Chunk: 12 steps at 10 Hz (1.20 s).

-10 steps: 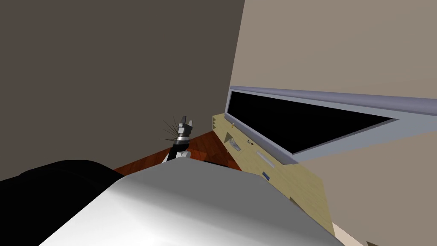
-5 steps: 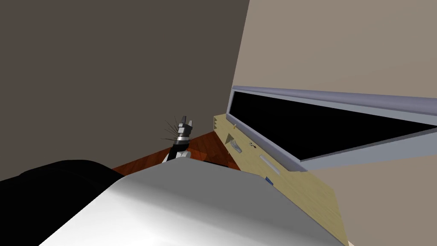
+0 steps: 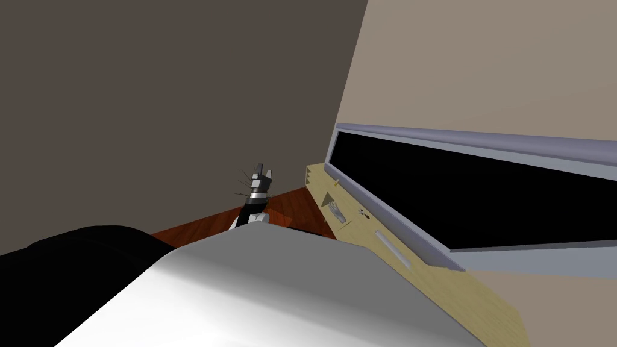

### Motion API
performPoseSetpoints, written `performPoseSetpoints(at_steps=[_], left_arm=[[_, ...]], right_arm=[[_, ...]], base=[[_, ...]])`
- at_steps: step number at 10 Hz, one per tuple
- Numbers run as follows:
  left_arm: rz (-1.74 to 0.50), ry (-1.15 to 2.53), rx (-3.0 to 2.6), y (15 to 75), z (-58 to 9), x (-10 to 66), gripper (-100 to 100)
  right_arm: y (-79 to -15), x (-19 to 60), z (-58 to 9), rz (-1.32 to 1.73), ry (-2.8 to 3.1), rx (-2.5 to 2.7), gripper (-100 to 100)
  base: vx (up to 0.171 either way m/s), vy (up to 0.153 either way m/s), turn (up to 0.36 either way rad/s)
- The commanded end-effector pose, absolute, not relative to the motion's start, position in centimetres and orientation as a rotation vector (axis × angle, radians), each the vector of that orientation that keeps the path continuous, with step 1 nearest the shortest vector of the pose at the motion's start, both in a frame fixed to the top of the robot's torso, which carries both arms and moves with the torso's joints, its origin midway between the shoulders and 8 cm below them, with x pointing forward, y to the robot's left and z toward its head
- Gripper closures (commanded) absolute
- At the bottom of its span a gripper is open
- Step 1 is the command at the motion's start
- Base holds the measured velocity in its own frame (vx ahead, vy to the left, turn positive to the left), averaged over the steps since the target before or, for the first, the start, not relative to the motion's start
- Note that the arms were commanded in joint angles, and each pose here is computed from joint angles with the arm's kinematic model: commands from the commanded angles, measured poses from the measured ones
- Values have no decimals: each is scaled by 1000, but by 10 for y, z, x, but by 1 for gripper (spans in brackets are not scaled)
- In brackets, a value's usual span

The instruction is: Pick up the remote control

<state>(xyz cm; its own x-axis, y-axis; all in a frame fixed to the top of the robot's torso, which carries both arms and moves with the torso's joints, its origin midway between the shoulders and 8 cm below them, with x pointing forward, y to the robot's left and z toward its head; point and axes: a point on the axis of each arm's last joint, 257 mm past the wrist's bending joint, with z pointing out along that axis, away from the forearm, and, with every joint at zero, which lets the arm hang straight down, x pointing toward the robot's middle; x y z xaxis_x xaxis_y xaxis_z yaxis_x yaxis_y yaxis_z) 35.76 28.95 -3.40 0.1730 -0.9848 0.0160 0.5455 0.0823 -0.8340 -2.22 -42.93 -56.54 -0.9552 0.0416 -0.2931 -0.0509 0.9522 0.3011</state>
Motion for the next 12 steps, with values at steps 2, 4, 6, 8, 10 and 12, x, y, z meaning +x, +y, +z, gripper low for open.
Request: performPoseSetpoints(at_steps=[2,4,6,8,10,12], left_arm=[[-1282,674,-827,290,-34,358,0],[-1282,674,-827,290,-34,358,0],[-1282,674,-827,290,-34,358,0],[-1282,674,-827,290,-34,357,0],[-1282,673,-827,290,-34,358,0],[-1282,674,-827,290,-34,358,0]], right_arm=[[-483,-70,-557,314,2926,-89,-100],[-510,-89,-550,254,2978,-139,-100],[-558,-116,-532,146,3058,-225,-100],[-558,-116,-532,146,3058,-225,-100],[-577,-126,-523,101,3089,-261,-100],[-616,-141,-504,7,3141,-334,-100]], base=[[130,-27,180],[107,-25,178],[200,-79,265],[80,-50,19],[50,-33,108],[185,-109,230]])
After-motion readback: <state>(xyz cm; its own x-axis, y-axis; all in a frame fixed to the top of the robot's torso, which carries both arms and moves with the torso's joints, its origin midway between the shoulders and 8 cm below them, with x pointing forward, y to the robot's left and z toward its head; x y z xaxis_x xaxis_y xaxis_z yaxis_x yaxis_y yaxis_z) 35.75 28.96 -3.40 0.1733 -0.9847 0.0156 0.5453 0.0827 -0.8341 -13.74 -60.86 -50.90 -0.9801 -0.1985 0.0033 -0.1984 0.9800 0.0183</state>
